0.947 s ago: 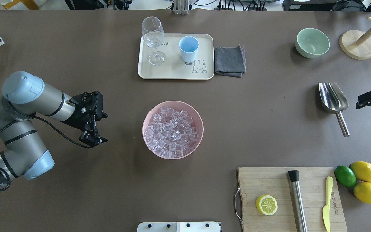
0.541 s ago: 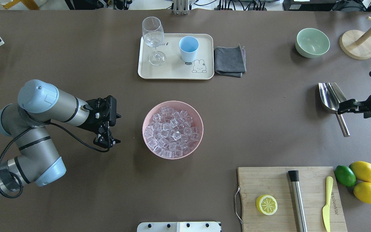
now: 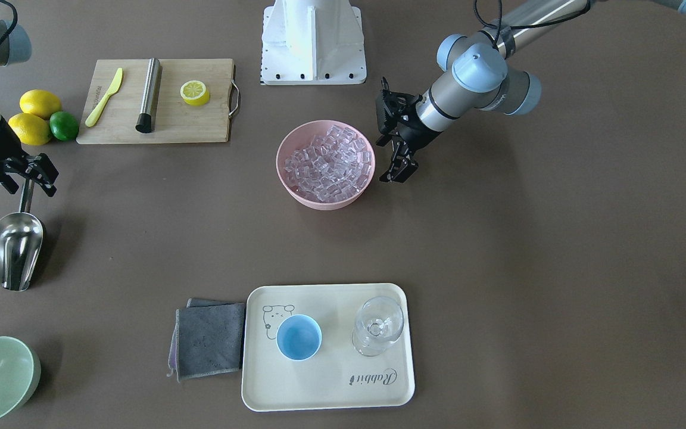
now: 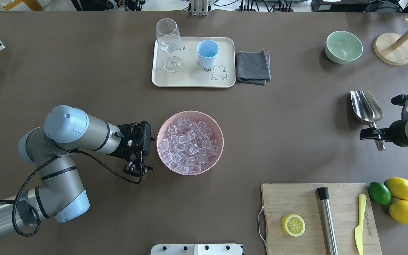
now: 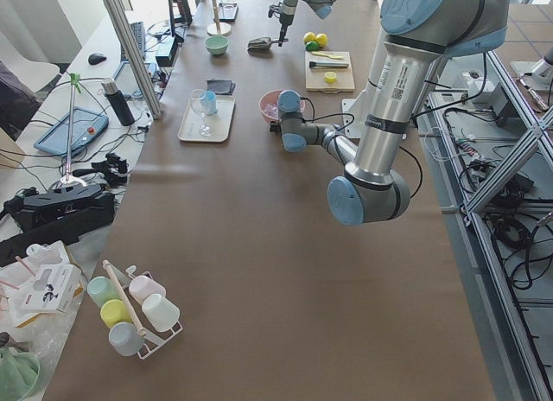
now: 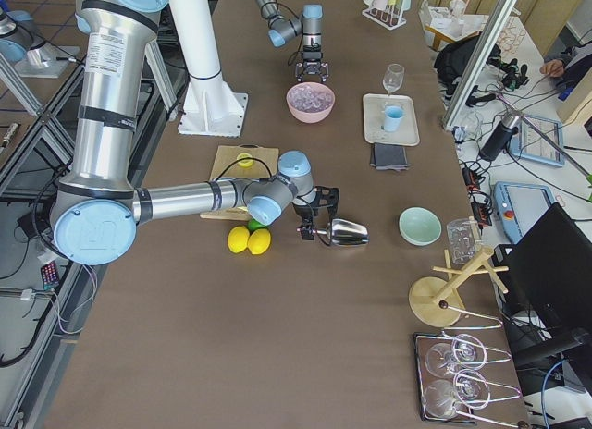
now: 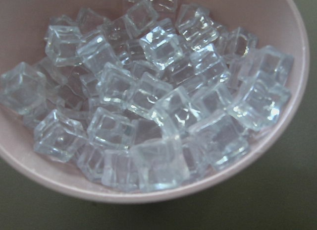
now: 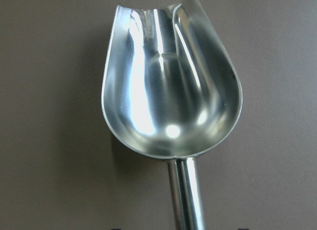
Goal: Put ice in cup with scoop
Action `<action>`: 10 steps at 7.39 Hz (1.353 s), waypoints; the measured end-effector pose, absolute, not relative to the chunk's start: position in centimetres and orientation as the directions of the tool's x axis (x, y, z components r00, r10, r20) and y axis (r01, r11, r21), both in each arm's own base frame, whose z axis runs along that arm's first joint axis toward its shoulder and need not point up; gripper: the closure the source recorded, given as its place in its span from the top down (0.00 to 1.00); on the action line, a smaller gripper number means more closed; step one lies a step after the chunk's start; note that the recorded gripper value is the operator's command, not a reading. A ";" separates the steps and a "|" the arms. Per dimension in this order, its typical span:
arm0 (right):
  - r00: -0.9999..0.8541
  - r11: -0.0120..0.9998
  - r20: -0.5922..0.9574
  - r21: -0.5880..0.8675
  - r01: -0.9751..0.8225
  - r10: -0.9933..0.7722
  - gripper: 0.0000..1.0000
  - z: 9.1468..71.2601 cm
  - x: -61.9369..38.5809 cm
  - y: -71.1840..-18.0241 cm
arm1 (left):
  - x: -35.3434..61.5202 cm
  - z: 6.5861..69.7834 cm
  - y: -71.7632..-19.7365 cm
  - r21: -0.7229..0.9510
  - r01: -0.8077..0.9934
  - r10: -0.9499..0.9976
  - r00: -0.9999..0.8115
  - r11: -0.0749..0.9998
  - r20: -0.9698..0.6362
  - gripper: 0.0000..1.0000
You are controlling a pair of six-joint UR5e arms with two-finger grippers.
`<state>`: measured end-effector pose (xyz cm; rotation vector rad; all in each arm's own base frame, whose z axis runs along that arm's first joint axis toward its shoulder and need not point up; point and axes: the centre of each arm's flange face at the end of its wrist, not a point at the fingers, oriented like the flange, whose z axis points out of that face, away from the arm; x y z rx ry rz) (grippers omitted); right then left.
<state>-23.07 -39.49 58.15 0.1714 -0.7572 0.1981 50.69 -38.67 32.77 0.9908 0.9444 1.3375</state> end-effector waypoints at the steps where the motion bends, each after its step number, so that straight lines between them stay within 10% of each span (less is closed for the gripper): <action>1: 0.712 0.968 0.692 0.082 -0.236 0.115 0.30 58.4 -22.9 -39.3 | 50.8 32.8 -38.5 0.948 -0.319 1.000 0.020 -0.009 0.016 0.99; 4: 0.716 0.970 0.689 0.080 -0.229 0.112 0.00 59.1 -22.3 -38.5 | 50.7 33.2 -39.0 0.944 -0.330 1.000 0.029 0.003 0.007 0.99; 10: 0.698 0.989 0.716 0.114 -0.094 -0.016 0.00 56.6 -20.7 -37.2 | 51.6 32.2 -39.9 0.941 -0.322 0.994 0.065 0.101 -0.085 0.99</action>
